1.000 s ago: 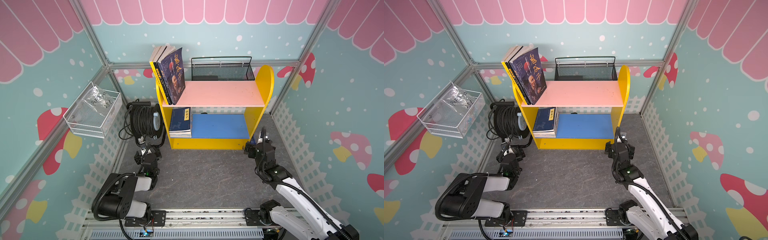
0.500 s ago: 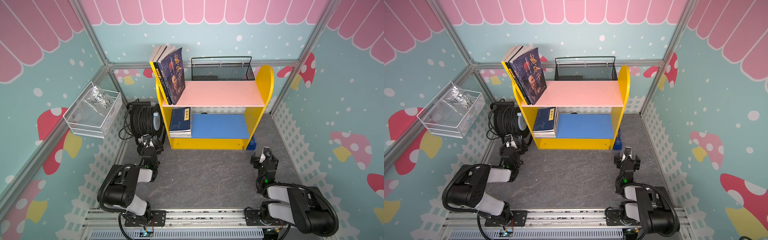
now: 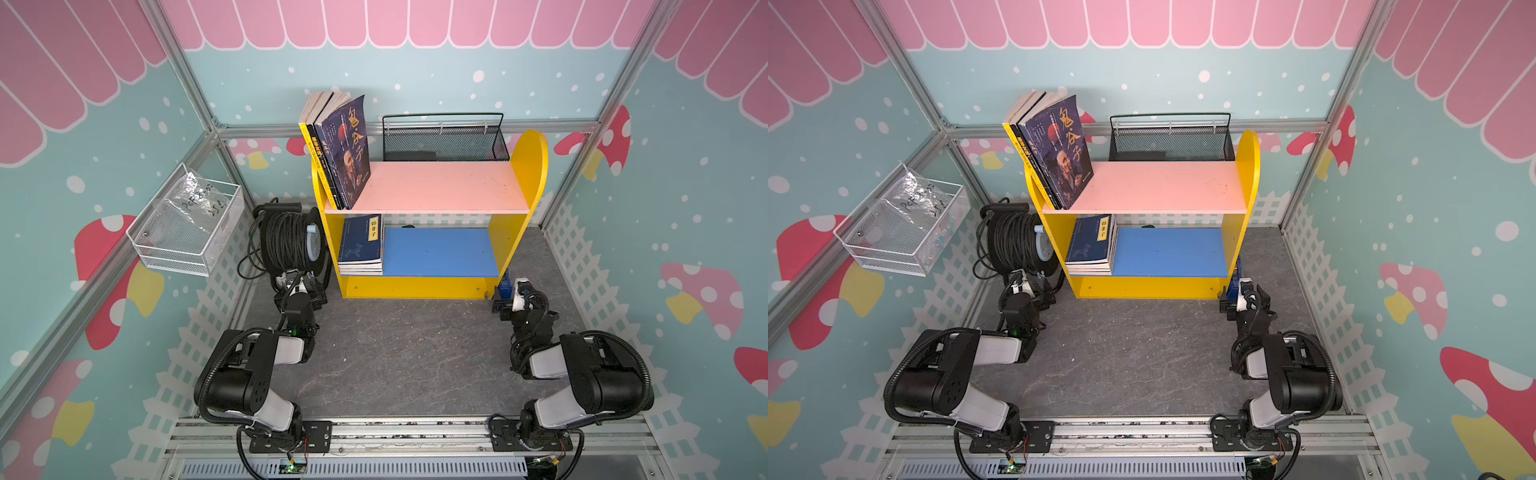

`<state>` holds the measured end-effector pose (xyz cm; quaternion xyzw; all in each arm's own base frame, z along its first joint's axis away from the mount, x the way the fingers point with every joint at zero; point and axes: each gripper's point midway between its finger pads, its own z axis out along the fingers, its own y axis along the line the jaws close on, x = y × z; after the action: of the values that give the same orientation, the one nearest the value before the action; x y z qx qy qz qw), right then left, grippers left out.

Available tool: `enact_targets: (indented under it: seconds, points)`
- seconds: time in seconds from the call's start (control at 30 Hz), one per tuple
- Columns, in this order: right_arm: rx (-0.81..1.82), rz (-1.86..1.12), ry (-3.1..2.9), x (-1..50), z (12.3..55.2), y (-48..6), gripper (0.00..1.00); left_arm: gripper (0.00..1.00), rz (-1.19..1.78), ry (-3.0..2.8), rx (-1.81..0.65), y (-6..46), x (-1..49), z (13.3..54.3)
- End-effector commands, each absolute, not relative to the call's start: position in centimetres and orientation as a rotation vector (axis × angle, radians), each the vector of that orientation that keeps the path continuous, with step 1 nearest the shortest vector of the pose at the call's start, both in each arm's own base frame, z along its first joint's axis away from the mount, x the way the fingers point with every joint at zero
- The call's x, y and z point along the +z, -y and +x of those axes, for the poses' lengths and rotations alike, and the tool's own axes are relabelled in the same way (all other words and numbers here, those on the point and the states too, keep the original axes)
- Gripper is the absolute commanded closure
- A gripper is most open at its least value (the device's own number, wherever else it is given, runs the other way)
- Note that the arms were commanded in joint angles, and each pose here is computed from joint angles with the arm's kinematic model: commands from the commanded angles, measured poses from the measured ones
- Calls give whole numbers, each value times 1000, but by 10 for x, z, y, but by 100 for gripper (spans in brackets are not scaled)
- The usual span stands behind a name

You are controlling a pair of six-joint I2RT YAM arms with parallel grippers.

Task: Stacking books/files
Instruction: Reset both arms

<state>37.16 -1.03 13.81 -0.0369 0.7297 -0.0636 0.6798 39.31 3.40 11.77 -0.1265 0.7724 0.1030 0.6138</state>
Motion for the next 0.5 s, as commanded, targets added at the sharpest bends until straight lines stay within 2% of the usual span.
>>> enact_targets:
  seconds: [0.0,0.47]
  points:
    - [-119,-144,-1672,130,375,5,0,0,-283,-1774,230,-33,120,395]
    - [-119,-145,-1657,133,374,5,1,0,-283,-1788,215,-34,119,397]
